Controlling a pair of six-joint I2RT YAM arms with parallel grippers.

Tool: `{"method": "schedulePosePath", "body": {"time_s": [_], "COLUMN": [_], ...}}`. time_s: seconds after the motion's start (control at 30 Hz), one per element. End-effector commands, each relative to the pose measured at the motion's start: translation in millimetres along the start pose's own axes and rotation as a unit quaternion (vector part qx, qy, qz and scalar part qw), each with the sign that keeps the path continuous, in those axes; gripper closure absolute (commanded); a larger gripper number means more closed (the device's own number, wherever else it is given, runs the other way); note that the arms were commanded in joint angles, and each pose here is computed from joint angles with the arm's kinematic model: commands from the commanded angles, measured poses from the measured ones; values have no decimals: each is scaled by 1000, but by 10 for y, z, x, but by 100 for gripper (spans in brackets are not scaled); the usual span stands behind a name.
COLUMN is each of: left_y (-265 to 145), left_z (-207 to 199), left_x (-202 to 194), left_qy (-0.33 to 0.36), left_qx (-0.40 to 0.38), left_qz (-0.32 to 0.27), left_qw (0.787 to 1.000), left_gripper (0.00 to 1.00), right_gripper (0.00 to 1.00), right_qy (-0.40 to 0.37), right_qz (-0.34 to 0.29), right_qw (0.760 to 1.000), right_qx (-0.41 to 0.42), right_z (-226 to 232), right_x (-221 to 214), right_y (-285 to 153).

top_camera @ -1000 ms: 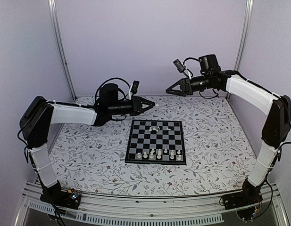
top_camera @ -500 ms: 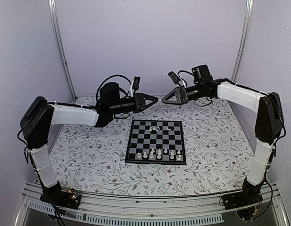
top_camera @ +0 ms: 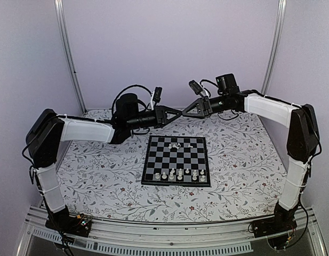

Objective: Set up the chess pieces on the board
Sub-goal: Adjust the chess piece.

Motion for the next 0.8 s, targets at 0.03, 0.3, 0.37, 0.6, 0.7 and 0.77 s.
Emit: {"method": "schedulePosePath", "body": {"time_s": [0.03, 0.3, 0.37, 0.6, 0.7, 0.77], "left_y": [96, 62, 26, -179, -257, -372], "left_z": [-99, -109, -110, -263, -238, -159], "left_x": [-17, -9, 13, 260, 443, 560], "left_qy": [6, 9, 12, 55, 100, 131], "left_qx": [-23, -19, -18, 24, 136, 224], "left_qz": [6, -1, -5, 10, 12, 9], "left_qw": [1000, 1000, 1000, 998, 985, 966], "left_gripper": [80, 70, 66, 60, 59, 57], "right_gripper": [80, 97, 99, 100, 100, 100], "right_qy": [-3, -2, -7, -43, -90, -130], "right_qz": [-2, -1, -1, 18, 53, 81], "right_qw": [1000, 1000, 1000, 996, 987, 977], "right_qx": [17, 9, 5, -77, -123, -146], "right_z": [6, -6, 4, -15, 11, 78], "right_x": [-24, -89, -96, -97, -132, -160], "right_y": [26, 26, 15, -65, -107, -121]}}
Point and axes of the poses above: each gripper's point midway between its finger pads, its own y axis out along the fingers, its own z axis along the line the jaws close on, x = y × z, the point moved 6 cm from there along -y, back along the fingers, and after that the axes turned 11 degrees about -y, right-handed, at the moved point
